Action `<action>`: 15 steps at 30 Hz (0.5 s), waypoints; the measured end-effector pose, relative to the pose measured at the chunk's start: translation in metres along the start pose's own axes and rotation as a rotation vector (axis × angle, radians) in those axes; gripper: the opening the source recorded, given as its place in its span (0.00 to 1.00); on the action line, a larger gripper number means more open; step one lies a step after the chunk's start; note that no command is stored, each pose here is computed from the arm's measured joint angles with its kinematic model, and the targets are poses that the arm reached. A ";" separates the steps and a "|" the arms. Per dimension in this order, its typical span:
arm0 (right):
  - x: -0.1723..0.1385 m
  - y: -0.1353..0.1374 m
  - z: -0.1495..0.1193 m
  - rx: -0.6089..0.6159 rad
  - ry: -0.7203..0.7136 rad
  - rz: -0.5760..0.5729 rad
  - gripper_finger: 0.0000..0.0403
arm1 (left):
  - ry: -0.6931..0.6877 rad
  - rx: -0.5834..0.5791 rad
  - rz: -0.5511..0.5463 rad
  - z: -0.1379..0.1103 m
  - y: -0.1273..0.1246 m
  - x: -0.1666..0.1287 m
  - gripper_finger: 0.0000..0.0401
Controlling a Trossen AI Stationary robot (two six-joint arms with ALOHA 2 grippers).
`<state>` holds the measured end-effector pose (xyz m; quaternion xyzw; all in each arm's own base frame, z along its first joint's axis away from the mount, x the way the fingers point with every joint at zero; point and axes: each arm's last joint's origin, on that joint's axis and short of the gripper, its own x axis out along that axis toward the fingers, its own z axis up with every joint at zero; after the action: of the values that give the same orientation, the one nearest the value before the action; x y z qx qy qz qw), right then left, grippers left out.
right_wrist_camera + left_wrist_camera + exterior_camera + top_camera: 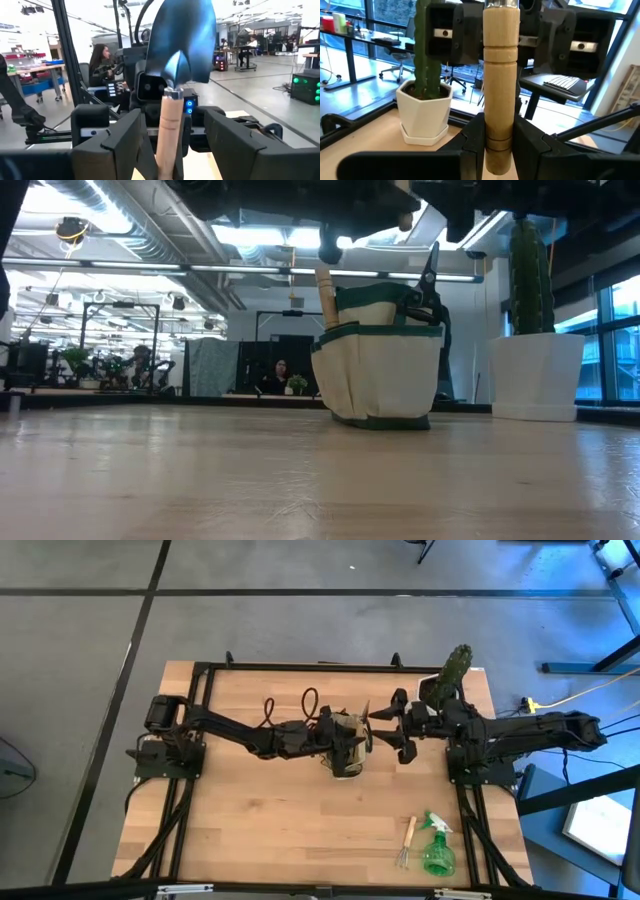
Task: Pick & Place Garden tools in Gardening bag
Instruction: Put the brown trowel into the green gardening bag
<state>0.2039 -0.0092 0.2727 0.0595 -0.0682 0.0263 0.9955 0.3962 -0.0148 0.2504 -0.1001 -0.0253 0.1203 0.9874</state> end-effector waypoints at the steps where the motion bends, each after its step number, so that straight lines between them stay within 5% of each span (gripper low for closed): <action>1: 0.001 0.000 0.000 0.001 -0.004 0.001 0.55 | 0.001 0.001 0.000 0.000 0.000 0.000 0.16; 15: 0.010 -0.003 -0.007 0.038 -0.011 -0.024 0.55 | 0.002 0.042 0.001 -0.001 -0.003 -0.001 0.16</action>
<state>0.2148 -0.0107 0.2666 0.0792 -0.0723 0.0152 0.9941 0.3960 -0.0177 0.2502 -0.0795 -0.0217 0.1214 0.9892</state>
